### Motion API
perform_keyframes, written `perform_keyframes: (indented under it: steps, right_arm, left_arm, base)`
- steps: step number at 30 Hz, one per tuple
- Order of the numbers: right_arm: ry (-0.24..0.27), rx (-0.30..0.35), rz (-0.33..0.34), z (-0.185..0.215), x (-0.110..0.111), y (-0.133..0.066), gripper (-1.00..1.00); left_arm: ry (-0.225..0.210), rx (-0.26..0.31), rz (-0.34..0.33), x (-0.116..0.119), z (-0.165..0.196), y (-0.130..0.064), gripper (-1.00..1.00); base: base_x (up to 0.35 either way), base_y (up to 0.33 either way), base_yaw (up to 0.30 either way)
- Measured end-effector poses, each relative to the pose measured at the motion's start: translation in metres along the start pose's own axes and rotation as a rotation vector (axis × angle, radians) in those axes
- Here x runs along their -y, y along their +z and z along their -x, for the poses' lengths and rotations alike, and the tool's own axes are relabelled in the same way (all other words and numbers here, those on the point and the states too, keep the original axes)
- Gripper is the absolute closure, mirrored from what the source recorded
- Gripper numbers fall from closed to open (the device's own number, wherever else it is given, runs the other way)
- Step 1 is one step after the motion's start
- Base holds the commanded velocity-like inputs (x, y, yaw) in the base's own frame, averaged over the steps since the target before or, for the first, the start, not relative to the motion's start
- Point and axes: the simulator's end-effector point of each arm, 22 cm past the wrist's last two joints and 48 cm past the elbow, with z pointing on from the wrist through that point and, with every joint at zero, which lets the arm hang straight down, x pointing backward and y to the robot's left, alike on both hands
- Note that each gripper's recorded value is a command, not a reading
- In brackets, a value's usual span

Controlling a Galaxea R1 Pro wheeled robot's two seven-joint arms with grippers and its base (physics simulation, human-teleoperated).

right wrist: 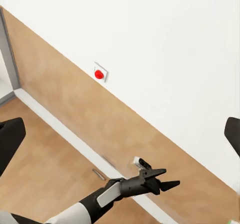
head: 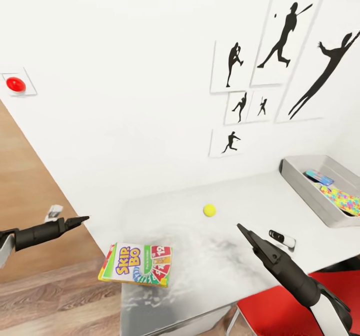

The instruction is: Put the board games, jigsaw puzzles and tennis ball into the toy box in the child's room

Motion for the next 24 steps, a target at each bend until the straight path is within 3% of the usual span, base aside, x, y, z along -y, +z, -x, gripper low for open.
perform_keyframes:
  steps: [2,12,24]
  right_arm:
    - [-0.004,0.003,0.0,0.002,-0.001,0.0,-1.0]
    - [-0.009,0.01,0.002,0.004,-0.002,0.0,-1.0]
    - [-0.007,0.016,0.0,0.004,-0.002,0.001,-1.0]
  left_arm:
    - [-0.008,-0.01,0.017,-0.004,-0.003,0.0,-1.0]
    - [-0.155,-0.095,0.099,-0.039,-0.042,-0.003,-1.0]
    - [-0.192,-0.136,0.189,-0.061,-0.058,-0.004,-1.0]
  base:
    - [0.001,-0.001,-0.193]
    - [0.0,0.0,-0.067]
    - [0.0,0.0,-0.006]
